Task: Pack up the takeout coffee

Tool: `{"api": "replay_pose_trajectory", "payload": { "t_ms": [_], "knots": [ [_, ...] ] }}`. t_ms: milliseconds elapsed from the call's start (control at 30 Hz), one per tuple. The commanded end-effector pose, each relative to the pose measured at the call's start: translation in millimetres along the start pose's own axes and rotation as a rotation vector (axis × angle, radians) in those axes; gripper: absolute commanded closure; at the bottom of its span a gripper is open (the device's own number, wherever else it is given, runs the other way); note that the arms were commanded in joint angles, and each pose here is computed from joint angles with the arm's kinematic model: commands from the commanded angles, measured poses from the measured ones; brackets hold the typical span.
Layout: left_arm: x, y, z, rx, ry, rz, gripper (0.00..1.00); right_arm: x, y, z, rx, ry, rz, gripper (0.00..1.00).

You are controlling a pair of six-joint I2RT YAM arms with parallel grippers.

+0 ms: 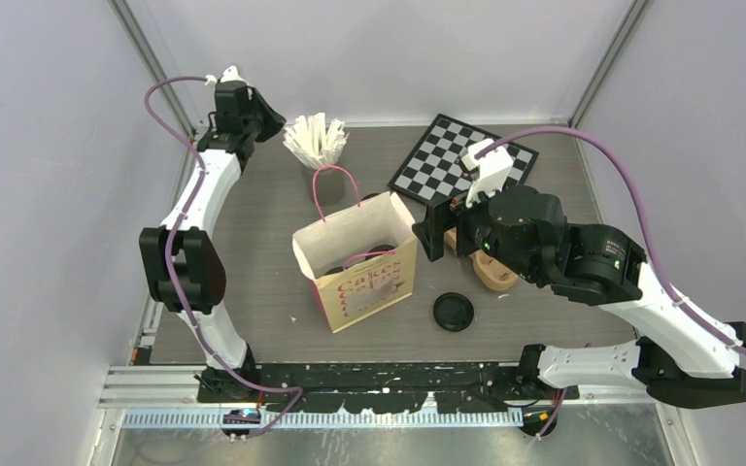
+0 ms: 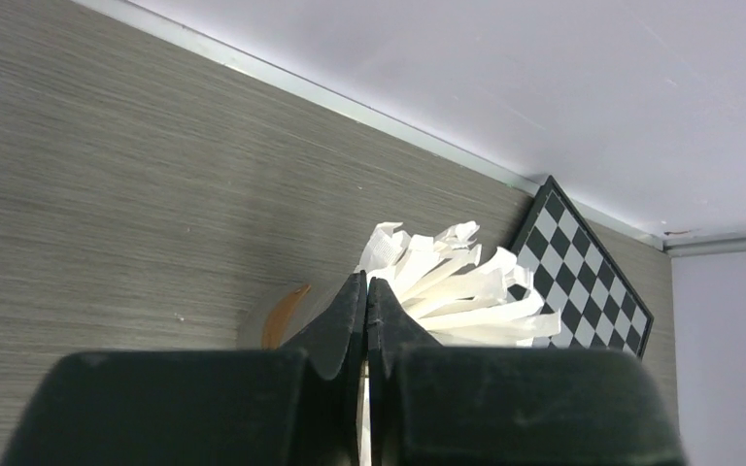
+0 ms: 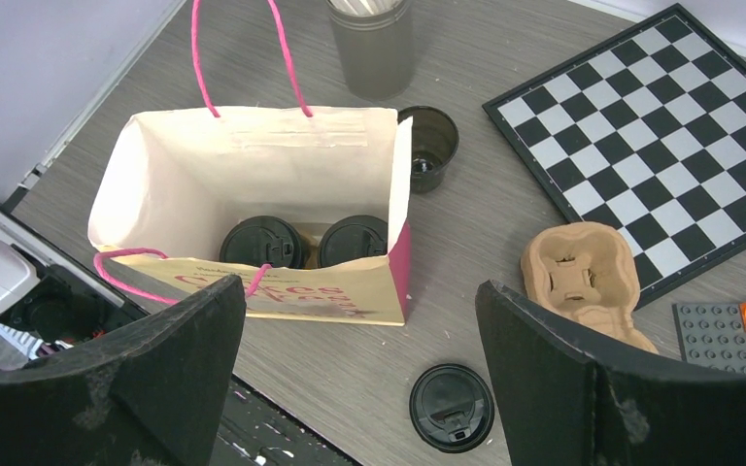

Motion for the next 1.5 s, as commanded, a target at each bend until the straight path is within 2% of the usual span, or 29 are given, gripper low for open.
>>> {"api": "replay_pose_trajectory", "payload": {
  "t_ms": [0, 267, 500, 733, 1000, 1200, 1367, 1467],
  "knots": [
    [-27, -20, -31, 0.109, -0.102, 0.071, 1.0, -18, 2, -4, -0.016, -0.072, 0.037, 0.08],
    [-65, -41, -88, 0.117, -0.268, 0.157, 1.0, -19, 2, -9, -0.052, -0.087, 0.045, 0.08],
    [-87, -63, -156, 0.17, -0.315, 0.208, 1.0, -15, -2, -18, -0.079, -0.114, 0.05, 0.08],
    [-87, -87, -250, 0.29, -0.265, 0.177, 1.0, -13, -7, -26, -0.094, -0.128, 0.039, 0.08],
    [-59, -96, -348, 0.448, -0.19, 0.128, 1.0, -9, -15, -37, -0.111, -0.148, 0.027, 0.07],
    [-37, -104, -368, 0.618, -0.088, -0.006, 1.0, -3, -18, -42, -0.127, -0.147, 0.016, 0.07],
    [-20, -105, -354, 0.748, -0.005, -0.057, 1.0, 1, -21, -46, -0.131, -0.151, 0.014, 0.07],
    [-15, -103, -341, 0.773, 0.034, -0.072, 1.0, 2, -23, -48, -0.137, -0.156, 0.008, 0.07]
  ]
}}
Point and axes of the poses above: each gripper's point midway between its finger pads, its own z axis out along the fingers, its own y axis along the line the jaws close on, x = y × z, the point moved 8 cm from there along -z, back along the fingers, and after that the axes turned 2 degrees about -z, right-handed, at the moved point
